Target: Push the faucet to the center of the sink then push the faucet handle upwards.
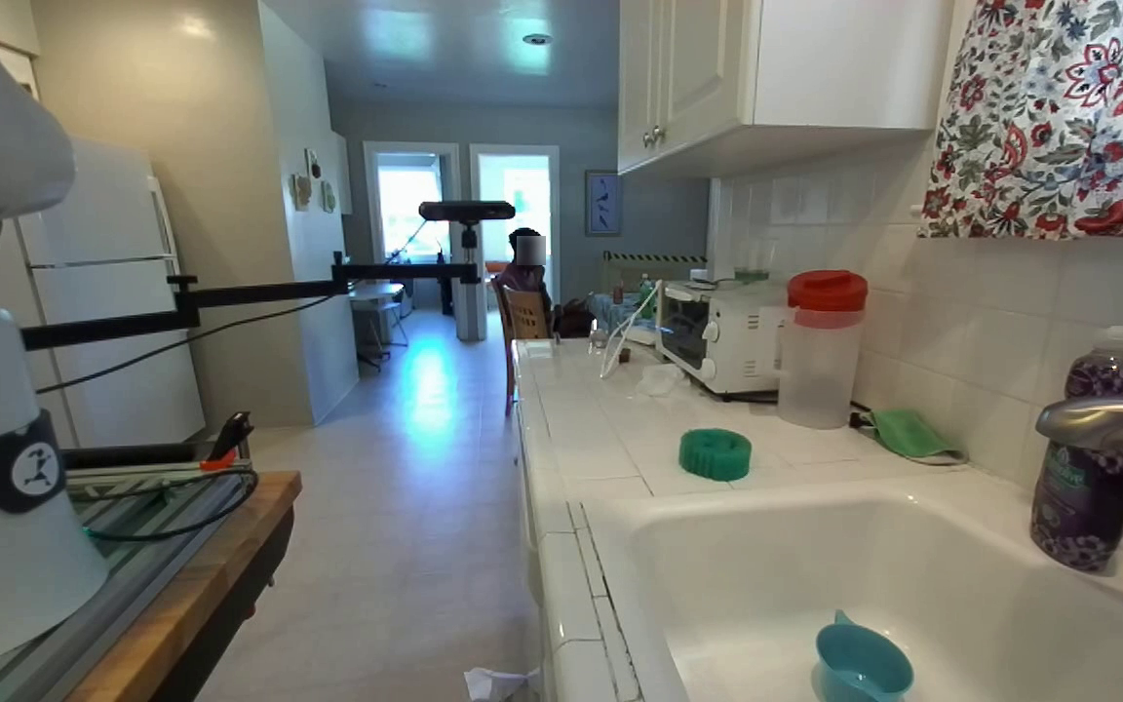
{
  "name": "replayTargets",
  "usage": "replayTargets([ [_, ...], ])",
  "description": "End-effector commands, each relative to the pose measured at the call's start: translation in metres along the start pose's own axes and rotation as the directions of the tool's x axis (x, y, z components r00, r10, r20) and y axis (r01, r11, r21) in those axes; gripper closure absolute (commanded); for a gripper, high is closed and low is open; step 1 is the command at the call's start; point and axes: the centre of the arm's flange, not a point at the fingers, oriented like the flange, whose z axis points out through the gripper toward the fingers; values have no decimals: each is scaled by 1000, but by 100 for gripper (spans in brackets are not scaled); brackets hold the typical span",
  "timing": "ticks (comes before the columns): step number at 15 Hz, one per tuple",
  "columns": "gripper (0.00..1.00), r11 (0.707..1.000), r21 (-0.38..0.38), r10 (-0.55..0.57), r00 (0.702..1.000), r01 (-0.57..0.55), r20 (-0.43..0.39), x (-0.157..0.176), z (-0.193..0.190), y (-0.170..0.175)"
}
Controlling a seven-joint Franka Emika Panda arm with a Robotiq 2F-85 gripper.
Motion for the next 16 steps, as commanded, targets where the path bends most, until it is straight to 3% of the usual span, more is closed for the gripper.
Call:
replayTargets([
  [1, 0, 997, 32, 69, 996, -67, -61, 45, 20, 16],
  [6, 0, 988, 77, 141, 981, -132, -134, 108, 61, 25],
  [11, 0, 975, 59, 216, 974, -212, -63, 133, 108, 12],
  [16, 0, 920, 71, 383, 923, -384, 36, 141, 141, -10],
])
